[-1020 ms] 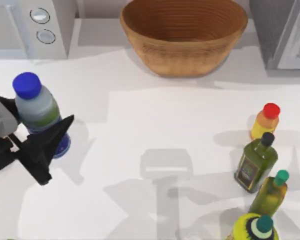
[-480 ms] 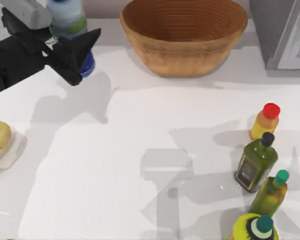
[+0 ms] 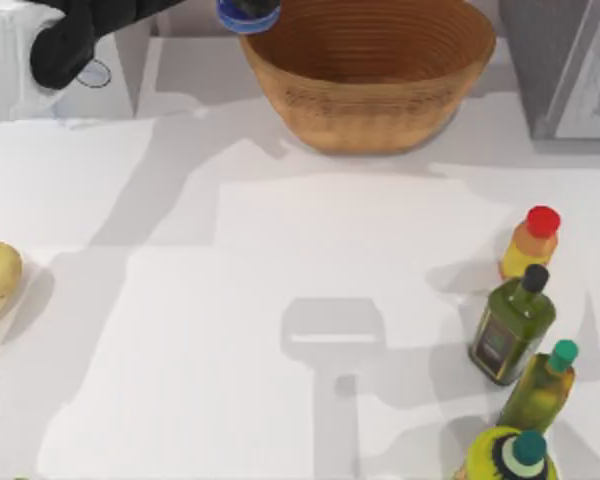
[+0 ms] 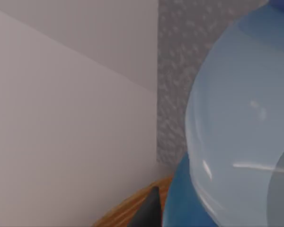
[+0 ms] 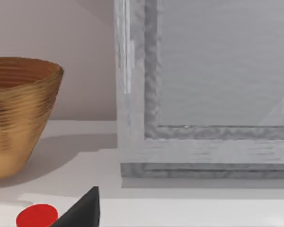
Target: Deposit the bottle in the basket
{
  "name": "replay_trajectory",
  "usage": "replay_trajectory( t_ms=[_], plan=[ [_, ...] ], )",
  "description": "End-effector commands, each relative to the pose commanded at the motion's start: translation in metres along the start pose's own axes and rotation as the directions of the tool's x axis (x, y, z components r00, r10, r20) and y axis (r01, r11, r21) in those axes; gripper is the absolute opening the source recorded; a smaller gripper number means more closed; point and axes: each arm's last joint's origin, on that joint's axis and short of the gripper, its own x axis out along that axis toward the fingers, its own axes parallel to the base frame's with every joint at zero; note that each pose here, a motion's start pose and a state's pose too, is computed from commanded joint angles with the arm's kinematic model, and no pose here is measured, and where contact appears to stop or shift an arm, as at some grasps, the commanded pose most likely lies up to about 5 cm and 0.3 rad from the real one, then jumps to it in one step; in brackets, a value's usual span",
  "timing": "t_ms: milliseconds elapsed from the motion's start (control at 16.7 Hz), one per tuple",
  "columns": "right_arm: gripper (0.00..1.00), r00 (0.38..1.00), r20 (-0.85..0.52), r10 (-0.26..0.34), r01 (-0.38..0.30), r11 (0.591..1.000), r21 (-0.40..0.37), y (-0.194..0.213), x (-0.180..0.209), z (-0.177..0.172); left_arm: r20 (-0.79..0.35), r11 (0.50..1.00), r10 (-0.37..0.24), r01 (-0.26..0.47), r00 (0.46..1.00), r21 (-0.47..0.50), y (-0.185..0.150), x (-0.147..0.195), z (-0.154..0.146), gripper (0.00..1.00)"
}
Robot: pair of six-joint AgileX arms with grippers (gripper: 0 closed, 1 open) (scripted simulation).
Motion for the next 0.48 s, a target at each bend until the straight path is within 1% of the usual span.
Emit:
replay_trajectory(
  t_ms=[240, 480],
  plan=[
    [1.0, 1.0, 0.0, 0.0, 0.0, 1.0, 0.0, 0.0, 0.0, 0.0, -0.006, 1.0, 0.005, -0.005, 1.0, 0.0, -0.003, 0.05, 0.014, 0.0],
    [1.0, 1.0, 0.0, 0.0, 0.0, 1.0, 0.0, 0.0, 0.0, 0.0, -0.004, 1.0, 0.008, -0.008, 1.0, 0.004, -0.009, 0.081, 0.022, 0.0]
  ],
)
